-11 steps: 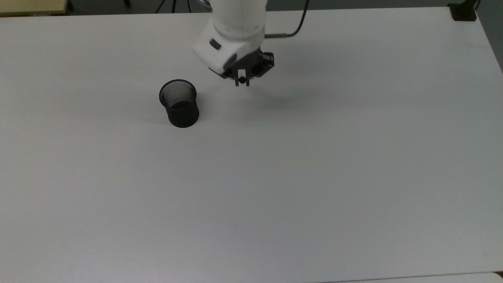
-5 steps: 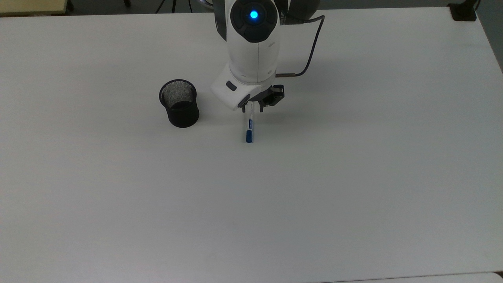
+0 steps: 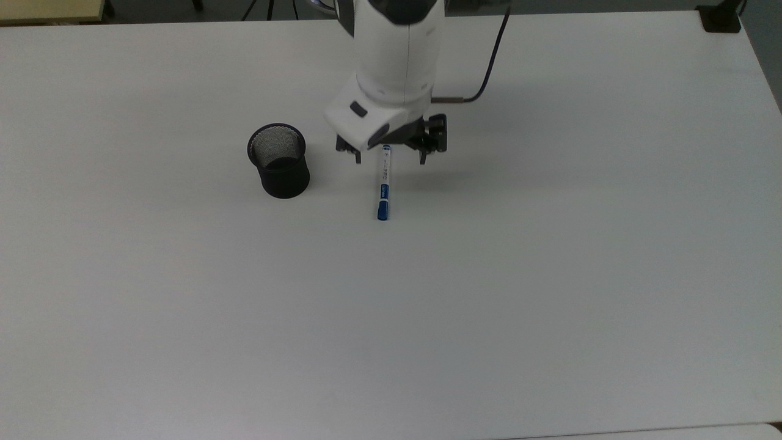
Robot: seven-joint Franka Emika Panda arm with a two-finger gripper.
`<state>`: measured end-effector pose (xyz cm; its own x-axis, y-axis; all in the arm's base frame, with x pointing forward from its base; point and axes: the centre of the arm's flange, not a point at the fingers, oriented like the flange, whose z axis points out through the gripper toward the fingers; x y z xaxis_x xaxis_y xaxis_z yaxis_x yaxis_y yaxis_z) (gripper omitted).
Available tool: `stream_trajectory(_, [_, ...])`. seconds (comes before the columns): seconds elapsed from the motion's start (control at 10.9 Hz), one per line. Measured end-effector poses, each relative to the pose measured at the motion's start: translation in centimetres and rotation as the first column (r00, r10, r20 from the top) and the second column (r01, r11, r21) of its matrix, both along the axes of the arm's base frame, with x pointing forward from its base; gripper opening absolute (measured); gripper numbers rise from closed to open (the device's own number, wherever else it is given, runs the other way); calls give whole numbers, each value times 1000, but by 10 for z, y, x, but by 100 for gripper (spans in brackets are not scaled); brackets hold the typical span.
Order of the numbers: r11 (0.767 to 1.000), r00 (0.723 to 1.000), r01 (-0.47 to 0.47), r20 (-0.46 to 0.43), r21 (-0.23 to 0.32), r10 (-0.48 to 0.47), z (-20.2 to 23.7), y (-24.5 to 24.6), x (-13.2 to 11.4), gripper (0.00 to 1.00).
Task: Remove the marker
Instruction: 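Open the gripper, release the marker, and raise the gripper away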
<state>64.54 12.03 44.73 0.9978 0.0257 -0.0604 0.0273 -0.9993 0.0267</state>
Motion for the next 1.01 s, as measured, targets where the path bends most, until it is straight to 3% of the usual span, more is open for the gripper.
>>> stream_trajectory(0.27, [999, 1000, 15, 20, -45, -14, 81, -14, -34, 100])
stream_trajectory(0.55, [997, 995, 62, 80, -47, -58, 148, -44, -69, 100])
stream_trajectory(0.73, [994, 991, 95, 102, -46, -90, 168, -63, -86, 100])
stream_trajectory(1.01, [993, 991, 107, 88, -50, -102, 162, -75, -88, 100])
